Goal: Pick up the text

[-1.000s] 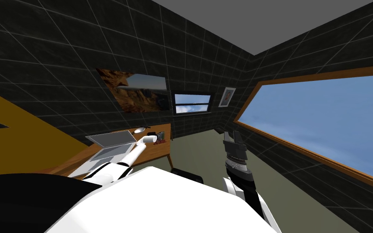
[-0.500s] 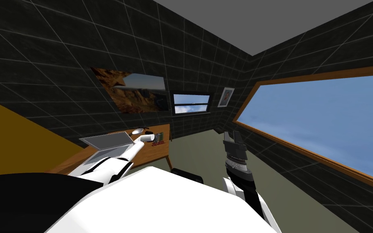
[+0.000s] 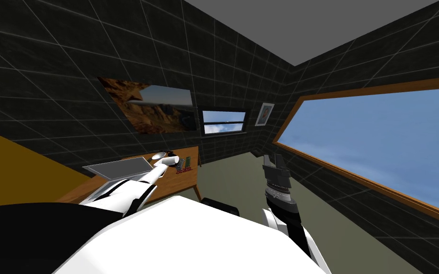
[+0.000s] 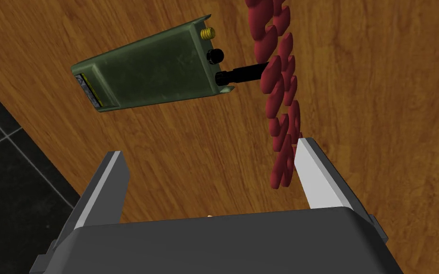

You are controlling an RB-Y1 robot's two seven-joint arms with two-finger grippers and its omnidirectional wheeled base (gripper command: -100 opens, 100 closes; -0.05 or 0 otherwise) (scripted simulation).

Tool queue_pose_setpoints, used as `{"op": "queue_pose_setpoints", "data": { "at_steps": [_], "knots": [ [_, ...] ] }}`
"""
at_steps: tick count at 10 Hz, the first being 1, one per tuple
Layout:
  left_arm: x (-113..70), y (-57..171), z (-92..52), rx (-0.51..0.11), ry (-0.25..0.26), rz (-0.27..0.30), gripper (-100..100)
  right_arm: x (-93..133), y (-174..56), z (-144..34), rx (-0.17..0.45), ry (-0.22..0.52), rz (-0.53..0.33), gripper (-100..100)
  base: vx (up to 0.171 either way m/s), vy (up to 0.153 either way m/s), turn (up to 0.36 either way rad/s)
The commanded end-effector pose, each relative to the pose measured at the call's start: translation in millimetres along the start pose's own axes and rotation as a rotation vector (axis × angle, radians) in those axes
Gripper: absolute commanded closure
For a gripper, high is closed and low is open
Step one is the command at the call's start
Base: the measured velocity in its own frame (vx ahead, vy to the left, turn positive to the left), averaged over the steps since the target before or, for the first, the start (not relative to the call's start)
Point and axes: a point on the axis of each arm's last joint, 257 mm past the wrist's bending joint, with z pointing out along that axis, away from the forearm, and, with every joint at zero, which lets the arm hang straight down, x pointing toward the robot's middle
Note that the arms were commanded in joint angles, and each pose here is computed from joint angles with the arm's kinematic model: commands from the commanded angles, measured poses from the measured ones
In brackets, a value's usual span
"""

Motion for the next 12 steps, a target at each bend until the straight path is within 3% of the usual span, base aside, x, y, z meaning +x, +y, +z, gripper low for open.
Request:
{"op": "queue_pose_setpoints", "data": {
  "at_steps": [1, 5, 7, 11, 12],
  "knots": [
    [-9.6, 14.4, 0.6, -0.06, -0.005, -0.024, -100, 0.0, 0.0, 0.0, 0.0, 0.0, 0.0, 0, 0.038, -0.01, -0.02],
    [-33.4, 36.3, -7.6, -0.172, -0.015, -0.088, -100, 0.0, 0.0, 0.0, 0.0, 0.0, 0.0, 0, 0.039, -0.006, -0.033],
    [-33.4, 36.3, -7.6, -0.172, -0.015, -0.088, -100, 0.0, 0.0, 0.0, 0.0, 0.0, 0.0, 0, 0.007, 0.001, 0.003],
    [-56.5, 62.2, -24.3, -0.303, -0.015, -0.174, -100, 0.0, 0.0, 0.0, 0.0, 0.0, 0.0, 0, 0.041, -0.003, -0.041],
    [-57.3, 65.3, -24.1, -0.31, -0.016, -0.179, -100, 0.0, 0.0, 0.0, 0.0, 0.0, 0.0, 0, 0.034, 0.0, -0.015]
  ]
}}
